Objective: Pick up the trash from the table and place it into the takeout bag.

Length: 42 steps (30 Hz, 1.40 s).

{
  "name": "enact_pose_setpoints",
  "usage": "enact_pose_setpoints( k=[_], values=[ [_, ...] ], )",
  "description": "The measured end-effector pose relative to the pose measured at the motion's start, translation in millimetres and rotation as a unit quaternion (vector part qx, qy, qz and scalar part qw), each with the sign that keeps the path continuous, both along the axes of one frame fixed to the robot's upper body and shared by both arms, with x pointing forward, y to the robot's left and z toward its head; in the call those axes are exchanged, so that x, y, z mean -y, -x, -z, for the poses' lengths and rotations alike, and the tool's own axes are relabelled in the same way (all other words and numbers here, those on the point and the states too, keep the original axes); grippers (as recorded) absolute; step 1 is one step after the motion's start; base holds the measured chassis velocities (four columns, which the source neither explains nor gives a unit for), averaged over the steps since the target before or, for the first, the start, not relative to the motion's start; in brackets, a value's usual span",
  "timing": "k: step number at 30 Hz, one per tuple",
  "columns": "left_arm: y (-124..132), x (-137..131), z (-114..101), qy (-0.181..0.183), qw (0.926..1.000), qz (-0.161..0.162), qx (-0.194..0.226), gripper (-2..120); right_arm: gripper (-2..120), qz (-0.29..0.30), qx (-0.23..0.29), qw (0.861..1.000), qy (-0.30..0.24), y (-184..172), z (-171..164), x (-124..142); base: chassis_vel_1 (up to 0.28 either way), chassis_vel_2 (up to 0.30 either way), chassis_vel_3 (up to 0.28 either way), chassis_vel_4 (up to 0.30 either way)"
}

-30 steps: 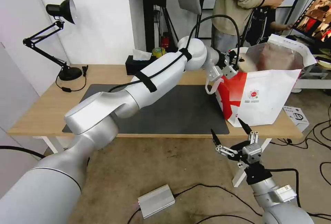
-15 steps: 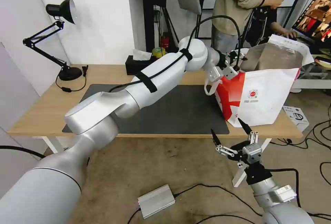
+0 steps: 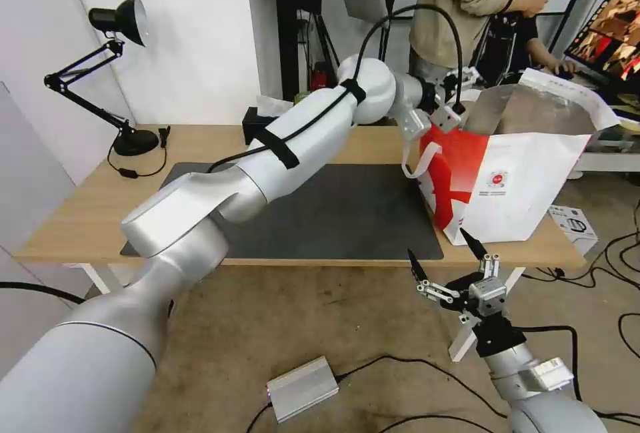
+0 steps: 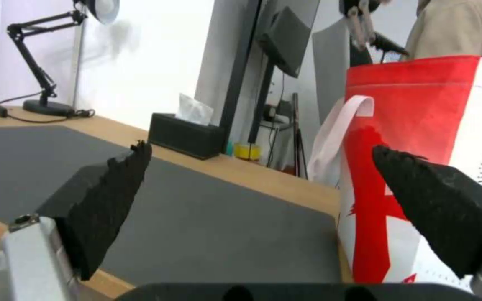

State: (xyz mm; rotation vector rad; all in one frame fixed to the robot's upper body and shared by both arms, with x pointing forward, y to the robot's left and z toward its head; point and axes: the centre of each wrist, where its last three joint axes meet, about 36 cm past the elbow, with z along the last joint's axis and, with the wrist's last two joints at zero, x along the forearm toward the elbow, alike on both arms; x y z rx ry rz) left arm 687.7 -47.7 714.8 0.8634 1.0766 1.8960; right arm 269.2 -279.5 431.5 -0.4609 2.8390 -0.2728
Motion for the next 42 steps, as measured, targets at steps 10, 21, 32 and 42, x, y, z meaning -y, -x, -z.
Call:
enact_pose_setpoints(
  k=[10, 21, 32, 42],
  values=[
    [-6, -14, -18, 0.072, 0.9967, 0.019, -0.033, 100, 100, 0.0, 0.0, 1.0, 0.0, 0, 0, 0, 0.0, 0.0, 0.0, 0.0],
    [-18, -54, -24, 0.228, 0.9533, 0.043, -0.193, 100, 100, 0.0, 0.0, 1.0, 0.0, 0, 0, 0, 0.0, 0.0, 0.0, 0.0],
    [-7, -132, 14, 0.38, 0.8699, 0.019, -0.314, 100, 100, 0.0, 0.0, 1.0, 0.0, 0, 0, 0, 0.0, 0.0, 0.0, 0.0],
    [42, -182, 61, 0.521, 0.7541, -0.022, -0.399, 100, 100, 0.0, 0.0, 1.0, 0.0, 0, 0, 0, 0.0, 0.0, 0.0, 0.0]
  ],
)
